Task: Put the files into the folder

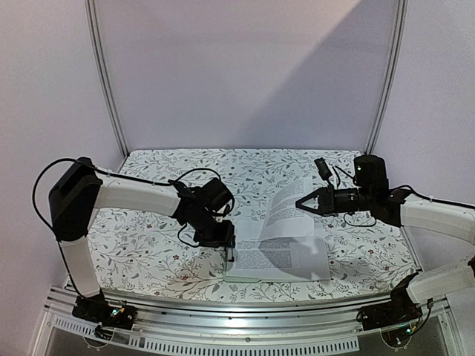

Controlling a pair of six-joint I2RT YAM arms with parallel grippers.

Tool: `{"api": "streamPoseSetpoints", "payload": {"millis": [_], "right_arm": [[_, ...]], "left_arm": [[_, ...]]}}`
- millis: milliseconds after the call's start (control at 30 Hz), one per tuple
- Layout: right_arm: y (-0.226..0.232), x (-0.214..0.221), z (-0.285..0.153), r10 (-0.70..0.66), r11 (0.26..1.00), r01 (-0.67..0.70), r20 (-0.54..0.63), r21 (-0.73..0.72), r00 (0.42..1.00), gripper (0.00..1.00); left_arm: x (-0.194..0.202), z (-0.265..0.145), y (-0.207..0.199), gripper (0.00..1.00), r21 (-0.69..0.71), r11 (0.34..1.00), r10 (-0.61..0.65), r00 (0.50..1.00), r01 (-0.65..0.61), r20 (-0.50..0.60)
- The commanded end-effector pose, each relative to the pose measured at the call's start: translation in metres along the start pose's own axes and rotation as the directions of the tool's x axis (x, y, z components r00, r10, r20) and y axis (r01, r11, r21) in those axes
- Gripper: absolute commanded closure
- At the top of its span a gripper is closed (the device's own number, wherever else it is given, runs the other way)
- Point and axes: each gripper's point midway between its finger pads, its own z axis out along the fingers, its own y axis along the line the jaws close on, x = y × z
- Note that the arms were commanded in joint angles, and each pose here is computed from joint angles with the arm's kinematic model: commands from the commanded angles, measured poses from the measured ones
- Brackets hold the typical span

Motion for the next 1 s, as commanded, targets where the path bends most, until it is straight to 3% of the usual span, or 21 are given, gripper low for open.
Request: {"api": "streamPoseSetpoints", "payload": {"millis": [0,367,600,967], "right_arm": [[0.005,-0.008,-0.005,-0.047,0.999,0.047,0.01,0.002,0.999,1.0],[-0.007,0.005,-0.003,-0.052,0.998,0.053,-0.017,0.023,0.998,1.0],[-0.01,0.008,-0.004,-0.061,0.998,0.061,-0.028,0.033,0.998,1.0],[-0.014,0.027,0.002,0.004,1.0,-0.005,-0.094,-0.01,0.996,1.0]], "left_arm": [[0.007,0.01,-0.008,0.51,0.006,1.0,0.023,0.999,-0.023,-0.049],[0.017,0.023,-0.001,0.67,-0.01,1.0,-0.012,0.996,0.011,-0.091],[0.026,0.026,0.002,0.69,-0.025,0.999,-0.03,0.993,0.027,-0.114],[0.034,0.037,0.006,0.89,-0.017,0.998,-0.058,0.989,0.056,-0.136]]}}
